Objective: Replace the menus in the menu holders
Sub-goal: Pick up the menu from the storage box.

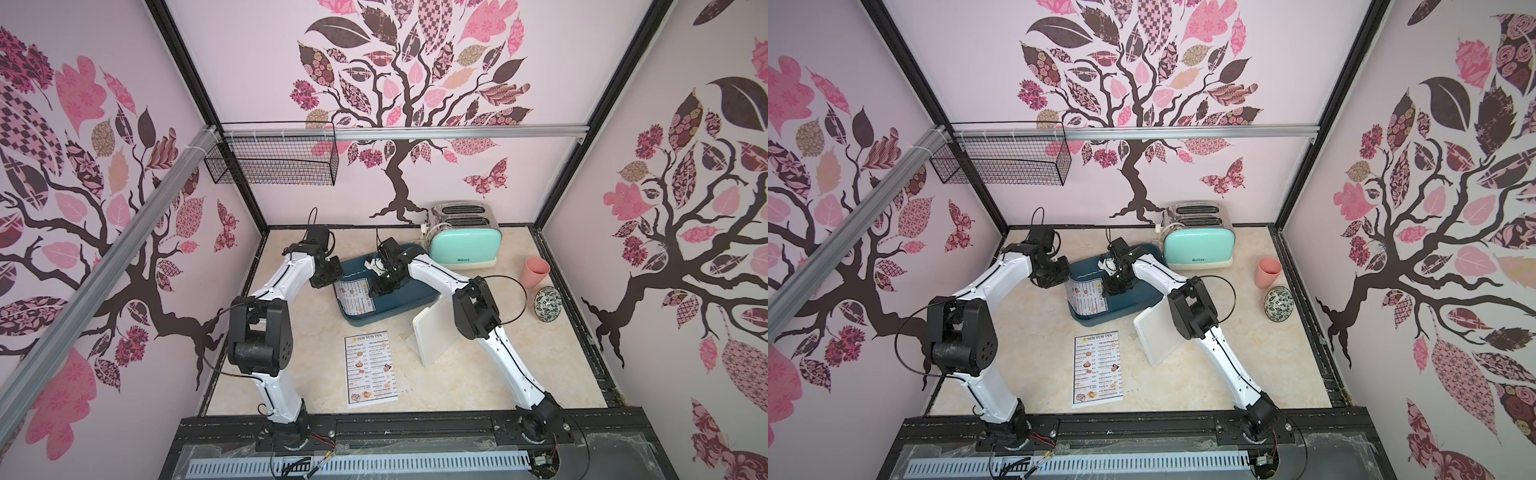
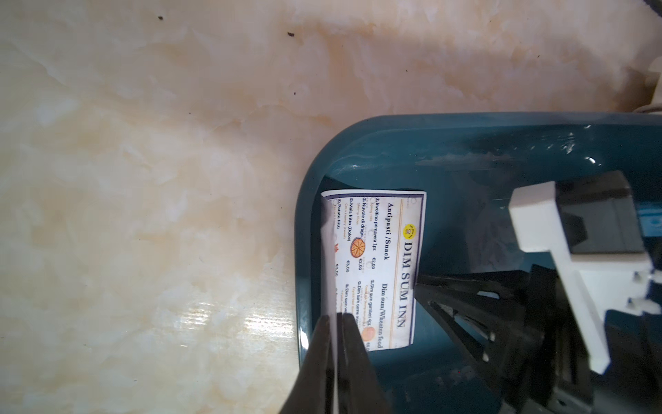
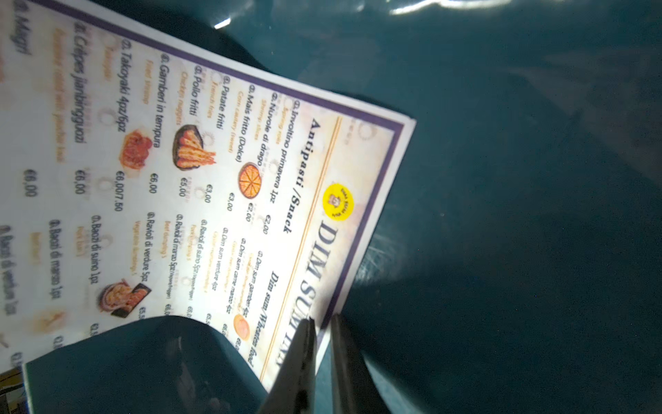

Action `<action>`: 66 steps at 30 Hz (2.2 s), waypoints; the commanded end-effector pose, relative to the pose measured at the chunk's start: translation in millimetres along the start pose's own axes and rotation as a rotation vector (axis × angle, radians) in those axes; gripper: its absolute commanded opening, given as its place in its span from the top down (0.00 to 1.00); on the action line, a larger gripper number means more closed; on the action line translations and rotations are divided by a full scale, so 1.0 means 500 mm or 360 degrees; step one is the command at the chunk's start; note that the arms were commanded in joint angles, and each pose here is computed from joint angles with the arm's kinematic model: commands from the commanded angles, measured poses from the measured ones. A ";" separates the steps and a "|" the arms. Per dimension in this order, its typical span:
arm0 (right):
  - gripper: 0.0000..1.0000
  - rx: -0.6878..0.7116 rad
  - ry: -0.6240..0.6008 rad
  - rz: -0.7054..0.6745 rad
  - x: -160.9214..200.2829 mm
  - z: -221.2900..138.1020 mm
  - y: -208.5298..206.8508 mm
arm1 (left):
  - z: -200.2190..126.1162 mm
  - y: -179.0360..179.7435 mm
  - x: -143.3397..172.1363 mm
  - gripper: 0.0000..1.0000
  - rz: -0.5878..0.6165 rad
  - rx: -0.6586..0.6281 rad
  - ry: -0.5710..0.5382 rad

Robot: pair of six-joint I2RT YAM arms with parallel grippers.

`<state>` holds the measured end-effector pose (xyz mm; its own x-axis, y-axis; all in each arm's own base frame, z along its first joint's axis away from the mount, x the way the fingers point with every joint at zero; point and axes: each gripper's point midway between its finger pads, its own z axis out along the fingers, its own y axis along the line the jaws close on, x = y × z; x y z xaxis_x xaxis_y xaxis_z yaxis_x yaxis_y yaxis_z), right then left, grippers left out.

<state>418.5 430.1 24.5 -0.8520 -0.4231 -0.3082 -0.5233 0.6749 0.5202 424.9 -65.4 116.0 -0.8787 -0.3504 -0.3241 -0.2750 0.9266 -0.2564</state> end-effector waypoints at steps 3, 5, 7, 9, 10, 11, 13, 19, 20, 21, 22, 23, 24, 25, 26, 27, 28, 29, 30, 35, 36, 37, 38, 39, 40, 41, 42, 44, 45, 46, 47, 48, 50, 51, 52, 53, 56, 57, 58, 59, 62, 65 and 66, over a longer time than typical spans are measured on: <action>0.73 0.0211 0.0165 0.0138 0.062 0.023 -0.070 | -0.035 -0.004 -0.028 1.00 0.0019 -0.0025 -0.0088; 0.59 0.0236 0.0081 0.0142 0.030 -0.016 -0.065 | -0.047 -0.009 -0.034 1.00 0.0007 -0.0012 -0.0115; 0.50 0.0263 -0.0027 0.0142 -0.010 -0.069 -0.057 | -0.065 -0.017 -0.044 1.00 -0.0010 0.0016 -0.0154; 0.39 0.0312 -0.0175 0.0155 -0.058 -0.145 -0.051 | -0.093 -0.029 -0.055 1.00 -0.0032 0.0059 -0.0207; 0.36 0.0329 -0.0256 0.0161 -0.080 -0.188 -0.044 | -0.111 -0.035 -0.062 1.00 -0.0045 0.0087 -0.0242; 0.34 0.0341 -0.0344 0.0161 -0.102 -0.238 -0.030 | -0.130 -0.043 -0.069 1.00 -0.0052 0.0122 -0.0275; 0.30 0.0359 -0.0507 0.0175 -0.132 -0.328 -0.011 | -0.176 -0.064 -0.082 1.00 -0.0072 0.0208 -0.0356; 0.19 0.0363 -0.0869 0.0222 -0.144 -0.541 0.071 | -0.310 -0.123 -0.110 1.00 -0.0166 0.0537 -0.0597; 0.18 0.0345 -0.0902 0.0244 -0.136 -0.562 0.082 | -0.329 -0.132 -0.114 1.00 -0.0180 0.0589 -0.0629; 0.15 0.0315 -0.0945 0.0268 -0.126 -0.588 0.097 | -0.351 -0.142 -0.119 1.00 -0.0199 0.0650 -0.0665; 0.12 0.0286 -0.0988 0.0307 -0.114 -0.612 0.110 | -0.373 -0.154 -0.125 1.00 -0.0223 0.0724 -0.0704; 0.10 0.0246 -0.1024 0.0335 -0.103 -0.631 0.123 | -0.392 -0.166 -0.127 1.00 -0.0251 0.0803 -0.0725; 0.10 0.0180 -0.1063 0.0359 -0.088 -0.651 0.141 | -0.415 -0.182 -0.135 1.00 -0.0279 0.0900 -0.0761; 0.08 0.0105 -0.1114 0.0409 -0.074 -0.672 0.157 | -0.437 -0.198 -0.138 1.00 -0.0307 0.1001 -0.0778; 0.07 0.0022 -0.1157 0.0447 -0.060 -0.687 0.173 | -0.453 -0.211 -0.142 1.00 -0.0343 0.1085 -0.0785; 0.07 -0.0093 -0.1193 0.0482 -0.042 -0.696 0.191 | -0.469 -0.224 -0.145 1.00 -0.0379 0.1177 -0.0788; 0.07 -0.0224 -0.1256 0.0505 -0.029 -0.715 0.213 | -0.483 -0.232 -0.147 1.00 -0.0415 0.1249 -0.0788; 0.06 -0.0331 -0.1295 0.0543 -0.017 -0.728 0.226 | -0.493 -0.239 -0.146 1.00 -0.0433 0.1299 -0.0783; 0.05 -0.0452 -0.1332 0.0585 -0.004 -0.743 0.243 | -0.505 -0.245 -0.146 1.00 -0.0449 0.1345 -0.0783; 0.00 -0.0921 -0.1269 0.0926 0.038 -0.765 0.289 | -0.545 -0.286 -0.131 1.00 -0.0546 0.1552 -0.0748; 0.01 -0.1011 -0.1233 0.1015 0.043 -0.762 0.293 | -0.551 -0.301 -0.127 1.00 -0.0565 0.1610 -0.0731; 0.00 -0.1105 -0.1209 0.1095 0.047 -0.761 0.296 | -0.556 -0.315 -0.120 1.00 -0.0570 0.1658 -0.0711; 0.00 -0.1179 -0.1194 0.1162 0.050 -0.761 0.297 | -0.559 -0.326 -0.114 1.00 -0.0568 0.1683 -0.0694; 0.00 -0.1250 -0.1189 0.1222 0.053 -0.763 0.298 | -0.562 -0.336 -0.107 1.00 -0.0556 0.1699 -0.0680; 0.00 -0.1294 -0.1189 0.1275 0.055 -0.765 0.295 | -0.560 -0.344 -0.101 1.00 -0.0552 0.1704 -0.0662; 0.00 -0.1340 -0.1197 0.1315 0.055 -0.768 0.295 | -0.559 -0.351 -0.093 1.00 -0.0552 0.1715 -0.0643; 0.00 -0.1383 -0.1193 0.1347 0.055 -0.769 0.298 | -0.558 -0.357 -0.087 1.00 -0.0558 0.1730 -0.0624; 0.01 -0.1438 -0.1141 0.1409 0.055 -0.757 0.301 | -0.560 -0.364 -0.080 1.00 -0.0572 0.1761 -0.0607; 0.00 -0.1460 -0.1108 0.1435 0.056 -0.748 0.303 | -0.562 -0.368 -0.077 1.00 -0.0576 0.1777 -0.0603; 0.00 -0.1481 -0.1083 0.1462 0.057 -0.740 0.306 | -0.563 -0.370 -0.075 1.00 -0.0580 0.1784 -0.0599; 0.00 -0.1511 -0.1072 0.1493 0.057 -0.730 0.308 | -0.568 -0.374 -0.074 1.00 -0.0578 0.1799 -0.0597; 0.00 -0.1548 -0.1068 0.1521 0.056 -0.723 0.312 | -0.571 -0.377 -0.072 1.00 -0.0573 0.1809 -0.0593; 0.00 -0.1614 -0.1063 0.1555 0.050 -0.715 0.318 | -0.577 -0.380 -0.070 1.00 -0.0575 0.1822 -0.0589; 0.00 -0.1652 -0.1071 0.1565 0.045 -0.715 0.322 | -0.581 -0.380 -0.070 1.00 -0.0575 0.1832 -0.0591; 0.00 -0.1686 -0.1076 0.1576 0.040 -0.713 0.324 | -0.582 -0.381 -0.069 1.00 -0.0578 0.1835 -0.0588; 0.00 -0.1724 -0.1078 0.1583 0.034 -0.714 0.328 | -0.585 -0.380 -0.069 1.00 -0.0578 0.1837 -0.0590; 0.01 -0.1782 -0.1094 0.1612 0.022 -0.715 0.331 | -0.591 -0.382 -0.067 1.00 -0.0579 0.1848 -0.0587; 0.00 -0.1791 -0.1113 0.1622 0.017 -0.718 0.329 | -0.593 -0.382 -0.066 1.00 -0.0581 0.1853 -0.0584; 0.00 -0.1803 -0.1124 0.1632 0.012 -0.720 0.328 | -0.596 -0.383 -0.066 1.00 -0.0581 0.1857 -0.0584; 0.00 -0.1822 -0.1130 0.1645 0.007 -0.720 0.325 | -0.599 -0.384 -0.064 1.00 -0.0581 0.1865 -0.0583; 0.00 -0.1935 -0.1142 0.1705 -0.012 -0.721 0.317 | -0.606 -0.384 -0.062 1.00 -0.0583 0.1878 -0.0580; 0.01 -0.2006 -0.1145 0.1741 -0.030 -0.719 0.313 | -0.617 -0.383 -0.060 1.00 -0.0579 0.1896 -0.0585; 0.01 -0.2019 -0.1147 0.1743 -0.037 -0.721 0.313 | -0.621 -0.383 -0.058 1.00 -0.0575 0.1900 -0.0587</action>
<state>351.0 328.2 365.2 -0.7793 0.4452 0.4410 0.2622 -0.4074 0.8748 393.2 -190.2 437.2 -0.6181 -0.7514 -0.2311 0.1565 0.1705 -0.9729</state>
